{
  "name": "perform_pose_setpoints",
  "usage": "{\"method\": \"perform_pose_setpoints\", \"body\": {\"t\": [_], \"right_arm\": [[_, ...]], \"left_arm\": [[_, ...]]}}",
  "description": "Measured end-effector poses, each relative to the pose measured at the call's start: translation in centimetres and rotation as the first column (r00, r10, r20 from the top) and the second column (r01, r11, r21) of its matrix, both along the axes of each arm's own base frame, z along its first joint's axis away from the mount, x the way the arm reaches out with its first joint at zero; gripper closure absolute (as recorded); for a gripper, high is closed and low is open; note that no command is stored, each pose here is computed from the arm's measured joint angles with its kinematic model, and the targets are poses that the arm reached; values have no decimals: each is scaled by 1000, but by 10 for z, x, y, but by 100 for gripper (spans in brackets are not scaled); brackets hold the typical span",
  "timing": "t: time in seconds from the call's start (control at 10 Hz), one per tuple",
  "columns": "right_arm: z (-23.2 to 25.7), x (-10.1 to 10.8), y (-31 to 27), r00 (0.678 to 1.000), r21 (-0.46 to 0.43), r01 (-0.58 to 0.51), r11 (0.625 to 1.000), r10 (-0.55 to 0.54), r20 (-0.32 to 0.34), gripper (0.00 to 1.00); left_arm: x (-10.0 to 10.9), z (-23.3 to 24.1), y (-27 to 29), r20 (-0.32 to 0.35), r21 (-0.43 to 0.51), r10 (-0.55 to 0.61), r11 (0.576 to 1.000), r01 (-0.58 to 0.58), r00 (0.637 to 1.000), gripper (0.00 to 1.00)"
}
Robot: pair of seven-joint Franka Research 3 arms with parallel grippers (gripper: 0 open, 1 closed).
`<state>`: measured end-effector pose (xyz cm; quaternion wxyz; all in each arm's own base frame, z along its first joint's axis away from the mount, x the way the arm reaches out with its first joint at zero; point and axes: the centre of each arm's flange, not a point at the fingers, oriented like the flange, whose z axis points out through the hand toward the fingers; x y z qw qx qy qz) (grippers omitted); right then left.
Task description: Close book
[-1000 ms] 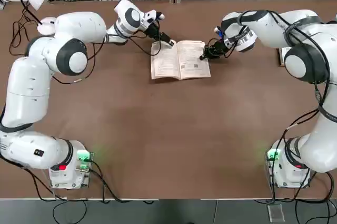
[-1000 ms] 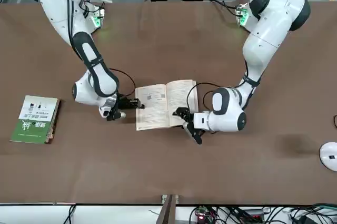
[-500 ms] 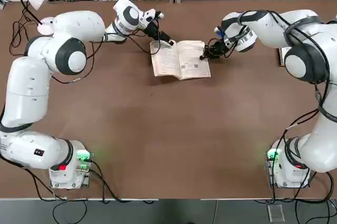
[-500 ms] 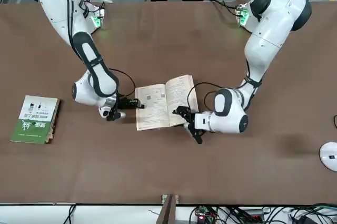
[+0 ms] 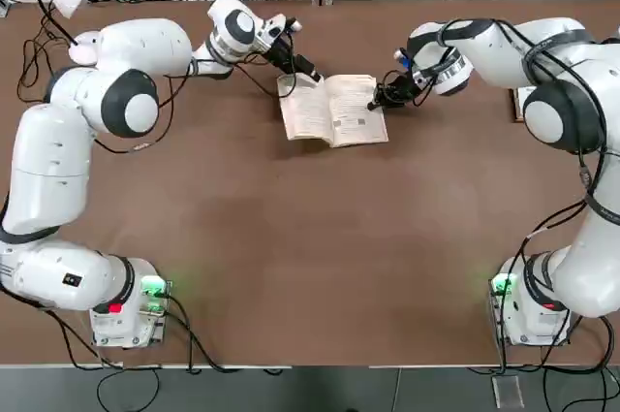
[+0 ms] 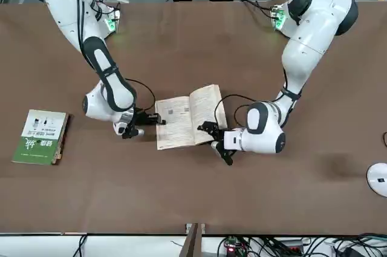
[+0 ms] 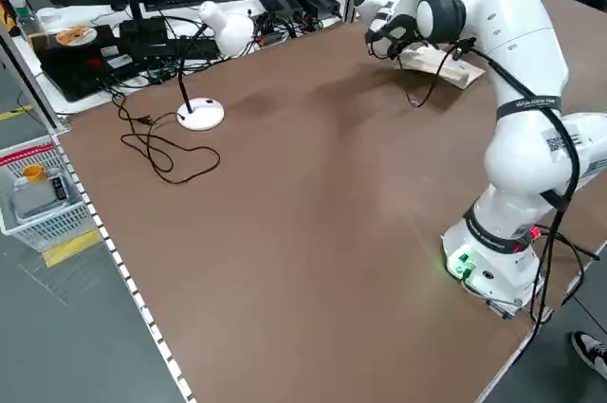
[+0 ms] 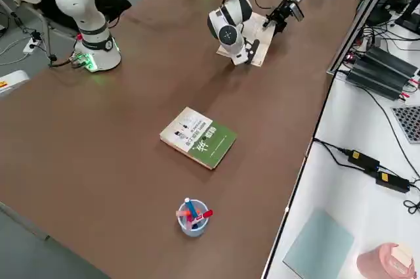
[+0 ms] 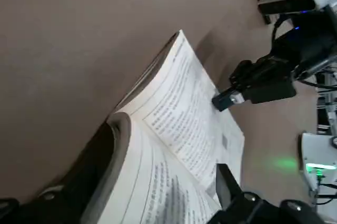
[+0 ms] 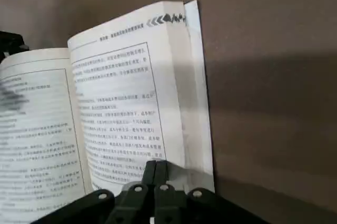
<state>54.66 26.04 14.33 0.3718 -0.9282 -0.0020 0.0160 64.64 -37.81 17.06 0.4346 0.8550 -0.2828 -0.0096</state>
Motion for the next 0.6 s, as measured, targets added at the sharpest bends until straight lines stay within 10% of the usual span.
{"method": "perform_pose_setpoints", "body": {"t": [0.6], "right_arm": [[0, 1, -1, 1000, -1, 2, 1000, -2, 0, 99]], "left_arm": [[6, 22, 10, -106, -25, 26, 999, -28, 994, 3]]}}
